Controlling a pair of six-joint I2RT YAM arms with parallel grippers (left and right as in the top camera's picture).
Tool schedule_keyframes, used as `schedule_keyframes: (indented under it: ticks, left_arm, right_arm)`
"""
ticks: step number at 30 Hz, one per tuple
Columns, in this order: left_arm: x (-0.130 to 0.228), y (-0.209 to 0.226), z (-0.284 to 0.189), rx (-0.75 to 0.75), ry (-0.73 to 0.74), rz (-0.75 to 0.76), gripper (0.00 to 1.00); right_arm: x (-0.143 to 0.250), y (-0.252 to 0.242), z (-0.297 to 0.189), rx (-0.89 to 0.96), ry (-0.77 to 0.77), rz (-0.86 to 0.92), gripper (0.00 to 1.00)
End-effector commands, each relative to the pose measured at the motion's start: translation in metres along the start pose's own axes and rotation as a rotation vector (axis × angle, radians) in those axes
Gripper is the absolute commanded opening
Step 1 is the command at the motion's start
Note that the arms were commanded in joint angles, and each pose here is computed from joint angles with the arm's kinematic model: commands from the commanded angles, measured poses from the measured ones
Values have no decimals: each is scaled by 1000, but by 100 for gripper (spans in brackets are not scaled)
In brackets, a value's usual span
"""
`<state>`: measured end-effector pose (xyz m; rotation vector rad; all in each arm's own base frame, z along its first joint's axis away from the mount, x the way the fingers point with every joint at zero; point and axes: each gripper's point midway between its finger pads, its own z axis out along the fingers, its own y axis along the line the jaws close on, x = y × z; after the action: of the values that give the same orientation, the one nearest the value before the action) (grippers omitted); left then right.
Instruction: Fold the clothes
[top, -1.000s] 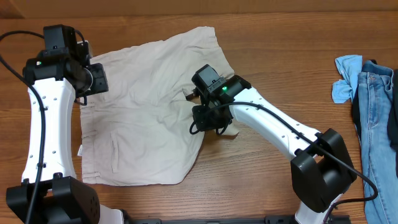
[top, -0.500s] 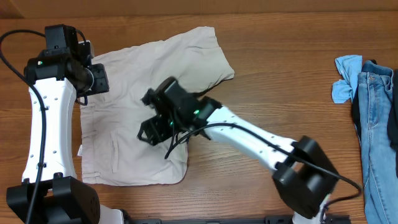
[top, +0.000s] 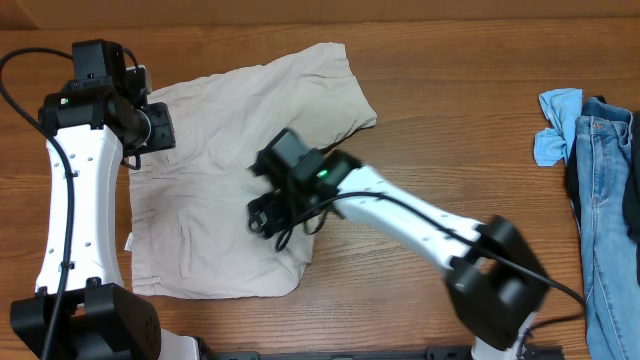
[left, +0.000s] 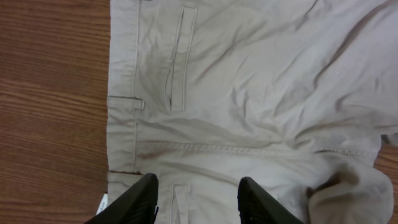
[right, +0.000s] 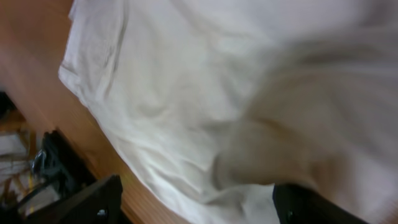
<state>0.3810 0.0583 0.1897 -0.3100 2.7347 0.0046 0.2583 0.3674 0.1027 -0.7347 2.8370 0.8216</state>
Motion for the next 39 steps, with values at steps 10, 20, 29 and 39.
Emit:
schedule_keyframes:
  ticks: [10, 20, 29, 39]
  left_arm:
    - [-1, -3, 1, 4, 1, 28, 46]
    - [0, -3, 1, 4, 3, 28, 46]
    - [0, -3, 1, 4, 2, 28, 46]
    - [0, -3, 1, 4, 3, 28, 47]
  right_arm:
    - [17, -117, -18, 139, 15, 320, 75]
    - [16, -48, 15, -236, 52, 241, 48]
    - [-19, 42, 2, -559, -68, 27, 9]
    - [-33, -7, -6, -449, -117, 137, 59]
